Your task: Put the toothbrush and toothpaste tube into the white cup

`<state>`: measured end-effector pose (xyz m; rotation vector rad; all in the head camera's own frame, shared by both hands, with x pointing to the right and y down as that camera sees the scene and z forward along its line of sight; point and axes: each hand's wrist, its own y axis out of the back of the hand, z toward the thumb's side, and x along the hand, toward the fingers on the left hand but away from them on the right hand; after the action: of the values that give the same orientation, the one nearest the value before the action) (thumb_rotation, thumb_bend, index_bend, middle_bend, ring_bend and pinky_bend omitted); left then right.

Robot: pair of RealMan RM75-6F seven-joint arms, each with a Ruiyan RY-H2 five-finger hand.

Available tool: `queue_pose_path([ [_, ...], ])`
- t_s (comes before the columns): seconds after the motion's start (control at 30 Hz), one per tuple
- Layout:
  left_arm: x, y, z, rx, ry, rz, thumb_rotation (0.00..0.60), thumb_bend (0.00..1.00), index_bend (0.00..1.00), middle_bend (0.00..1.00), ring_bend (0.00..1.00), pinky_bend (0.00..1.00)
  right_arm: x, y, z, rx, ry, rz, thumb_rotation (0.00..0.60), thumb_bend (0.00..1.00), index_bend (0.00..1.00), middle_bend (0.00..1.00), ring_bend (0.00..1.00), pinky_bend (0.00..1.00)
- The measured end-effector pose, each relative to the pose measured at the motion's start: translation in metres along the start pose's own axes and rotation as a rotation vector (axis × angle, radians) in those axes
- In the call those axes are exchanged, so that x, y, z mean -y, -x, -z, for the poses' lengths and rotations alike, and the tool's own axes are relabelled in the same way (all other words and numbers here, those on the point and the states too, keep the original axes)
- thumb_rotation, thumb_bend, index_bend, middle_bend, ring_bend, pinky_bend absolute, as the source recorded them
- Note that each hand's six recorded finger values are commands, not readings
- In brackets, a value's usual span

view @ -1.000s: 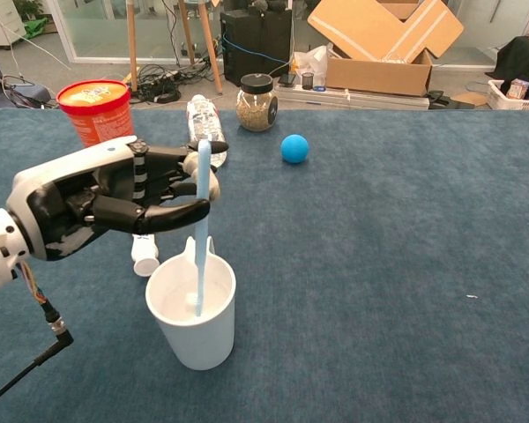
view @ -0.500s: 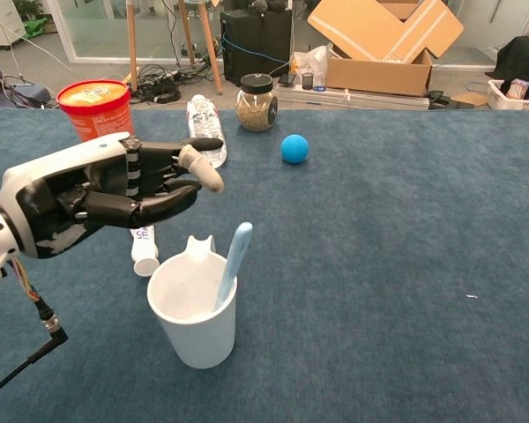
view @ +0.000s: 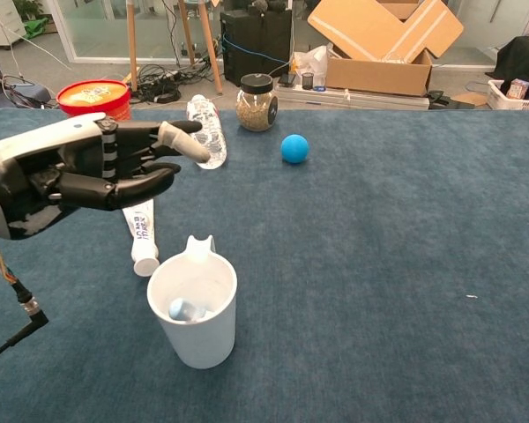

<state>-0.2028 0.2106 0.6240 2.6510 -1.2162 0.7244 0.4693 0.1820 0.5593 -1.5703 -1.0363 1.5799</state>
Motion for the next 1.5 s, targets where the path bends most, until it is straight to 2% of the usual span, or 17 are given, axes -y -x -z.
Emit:
queue_pose_path([
  [0.13, -0.016, 0.004, 0.001, -0.016, -0.103, -0.024, 0.6, 0.43, 0.43, 0.03, 0.0, 0.0, 0.0, 0.0, 0.0, 0.0, 0.0, 0.0, 0.6, 0.0, 0.12, 0.1, 0.15, 0.57],
  [0.3, -0.047, 0.01, 0.004, -0.059, -0.301, -0.068, 0.6, 0.43, 0.44, 0.01, 0.0, 0.0, 0.001, 0.001, 0.0, 0.003, -0.006, -0.002, 0.6, 0.0, 0.12, 0.1, 0.15, 0.57],
  [0.37, -0.063, 0.013, 0.007, -0.092, -0.389, -0.077, 0.6, 0.52, 0.45, 0.0, 0.0, 0.0, 0.002, 0.001, 0.0, 0.005, -0.01, -0.004, 0.6, 0.0, 0.12, 0.1, 0.15, 0.57],
  [0.43, -0.076, 0.015, 0.009, -0.123, -0.451, -0.081, 0.6, 0.73, 0.46, 0.0, 0.0, 0.0, 0.003, 0.002, 0.0, 0.007, -0.013, -0.005, 0.6, 0.0, 0.12, 0.1, 0.15, 0.57],
  [0.5, -0.087, 0.014, 0.012, -0.155, -0.49, -0.082, 0.6, 0.84, 0.46, 0.0, 0.0, 0.0, 0.003, 0.003, 0.001, 0.01, -0.015, -0.006, 0.6, 0.0, 0.12, 0.1, 0.15, 0.57],
  [0.53, -0.091, 0.013, 0.013, -0.166, -0.498, -0.08, 0.6, 0.92, 0.46, 0.0, 0.0, 0.02, 0.003, 0.003, 0.001, 0.011, -0.016, -0.007, 0.6, 0.0, 0.12, 0.1, 0.15, 0.57],
  [0.6, -0.097, 0.01, 0.015, -0.189, -0.523, -0.066, 0.6, 0.99, 0.45, 0.02, 0.01, 0.1, 0.004, 0.003, 0.001, 0.014, -0.018, -0.009, 0.6, 0.0, 0.12, 0.1, 0.15, 0.57],
  [0.67, -0.105, 0.008, 0.017, -0.208, -0.576, -0.048, 0.6, 1.0, 0.43, 0.09, 0.08, 0.22, 0.004, 0.004, 0.001, 0.014, -0.017, -0.008, 0.6, 0.0, 0.12, 0.1, 0.15, 0.57],
  [0.77, -0.115, 0.005, 0.019, -0.223, -0.682, -0.033, 0.6, 1.0, 0.38, 0.35, 0.34, 0.45, 0.002, 0.004, 0.002, 0.017, -0.011, -0.005, 0.6, 0.0, 0.12, 0.1, 0.15, 0.57],
  [0.87, -0.123, 0.002, 0.022, -0.241, -0.799, -0.008, 0.6, 1.0, 0.33, 0.59, 0.55, 0.63, 0.002, 0.004, 0.003, 0.019, -0.01, -0.006, 0.6, 0.0, 0.12, 0.1, 0.15, 0.57],
  [0.9, -0.125, 0.001, 0.023, -0.246, -0.831, 0.0, 0.6, 1.0, 0.32, 0.64, 0.59, 0.66, 0.002, 0.004, 0.003, 0.019, -0.01, -0.006, 0.6, 0.0, 0.12, 0.1, 0.15, 0.57],
  [1.03, -0.133, -0.004, 0.028, -0.254, -0.963, 0.023, 0.6, 1.0, 0.29, 0.95, 0.84, 0.88, 0.002, 0.004, 0.003, 0.019, -0.01, -0.006, 0.6, 0.0, 0.12, 0.1, 0.15, 0.57],
  [1.07, -0.134, -0.007, 0.03, -0.253, -1.002, 0.029, 0.6, 1.0, 0.29, 0.99, 0.9, 0.91, 0.002, 0.004, 0.004, 0.02, -0.011, -0.007, 0.6, 0.0, 0.12, 0.1, 0.15, 0.57],
  [1.17, -0.134, -0.013, 0.035, -0.239, -1.112, 0.045, 0.6, 1.0, 0.29, 1.0, 0.96, 0.94, 0.002, 0.004, 0.003, 0.02, -0.011, -0.007, 0.6, 0.0, 0.12, 0.1, 0.15, 0.57],
  [1.27, -0.129, -0.022, 0.042, -0.224, -1.175, 0.07, 0.6, 1.0, 0.31, 1.0, 0.99, 0.95, 0.002, 0.004, 0.004, 0.02, -0.01, -0.006, 0.6, 0.0, 0.12, 0.1, 0.15, 0.57],
  [1.5, -0.106, -0.037, 0.047, -0.215, -1.115, 0.135, 0.6, 1.0, 0.36, 1.0, 1.0, 0.95, 0.001, 0.004, 0.004, 0.019, -0.007, -0.007, 0.6, 0.0, 0.12, 0.1, 0.15, 0.57],
])
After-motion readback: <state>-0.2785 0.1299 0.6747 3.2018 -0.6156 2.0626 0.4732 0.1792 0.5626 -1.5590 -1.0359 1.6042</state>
